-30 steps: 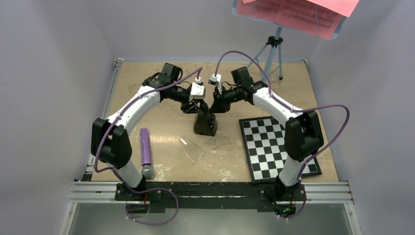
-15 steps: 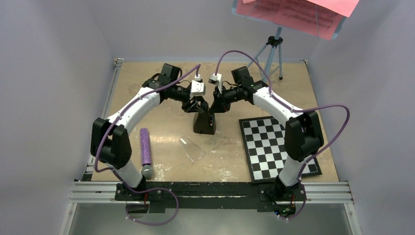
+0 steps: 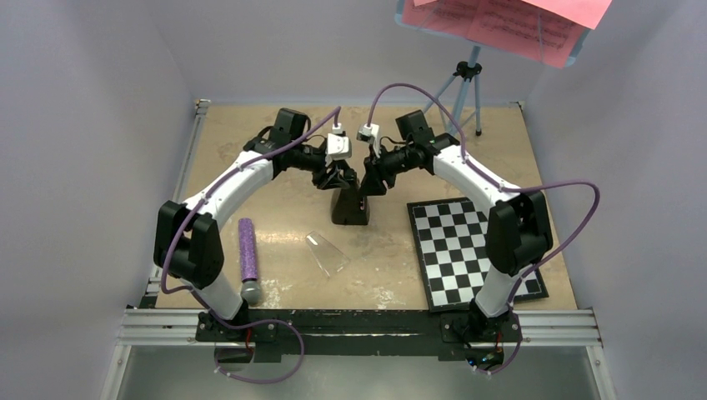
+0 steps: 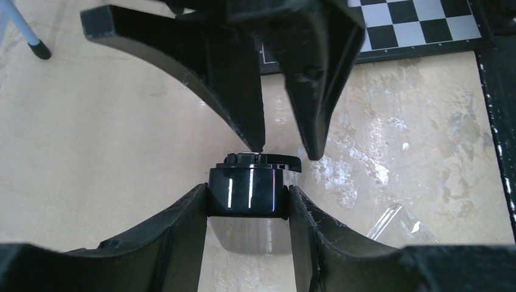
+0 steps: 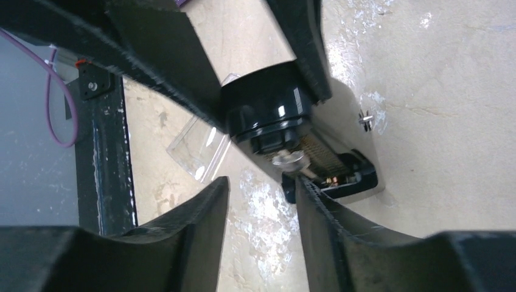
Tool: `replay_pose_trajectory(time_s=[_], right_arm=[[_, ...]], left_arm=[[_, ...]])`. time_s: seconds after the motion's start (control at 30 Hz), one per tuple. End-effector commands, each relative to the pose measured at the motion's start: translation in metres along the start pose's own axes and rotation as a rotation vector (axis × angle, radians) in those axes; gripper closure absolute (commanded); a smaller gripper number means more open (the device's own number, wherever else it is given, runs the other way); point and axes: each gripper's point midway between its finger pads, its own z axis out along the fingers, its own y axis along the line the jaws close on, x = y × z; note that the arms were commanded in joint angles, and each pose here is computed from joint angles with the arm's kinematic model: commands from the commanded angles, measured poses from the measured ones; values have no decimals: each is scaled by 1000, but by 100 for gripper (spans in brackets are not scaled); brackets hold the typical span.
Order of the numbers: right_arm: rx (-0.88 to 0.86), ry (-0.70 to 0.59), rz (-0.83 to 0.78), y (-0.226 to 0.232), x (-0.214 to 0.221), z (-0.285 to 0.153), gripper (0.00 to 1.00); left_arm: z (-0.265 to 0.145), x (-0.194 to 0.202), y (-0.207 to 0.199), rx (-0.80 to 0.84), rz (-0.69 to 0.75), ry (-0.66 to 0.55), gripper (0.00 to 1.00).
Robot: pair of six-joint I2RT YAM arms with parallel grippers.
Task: Pack up the instrument practice props
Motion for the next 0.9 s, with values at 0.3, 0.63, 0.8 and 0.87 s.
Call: replay_pose_trajectory(time_s=[0.3, 0.63, 0.8, 0.87], right_arm=[[128, 52, -58, 33, 0, -90, 32], [340, 27, 56, 27, -9, -153, 23], [476, -29, 22, 29, -13, -178, 6], [492, -53, 36, 35, -11, -179, 1]], left_arm=[[-25, -41, 24, -220, 5, -75, 1], [-69, -40, -38, -236, 22, -29, 1], [-78, 2, -90, -104, 67, 107, 2], [-79, 27, -103, -66, 66, 172, 3]])
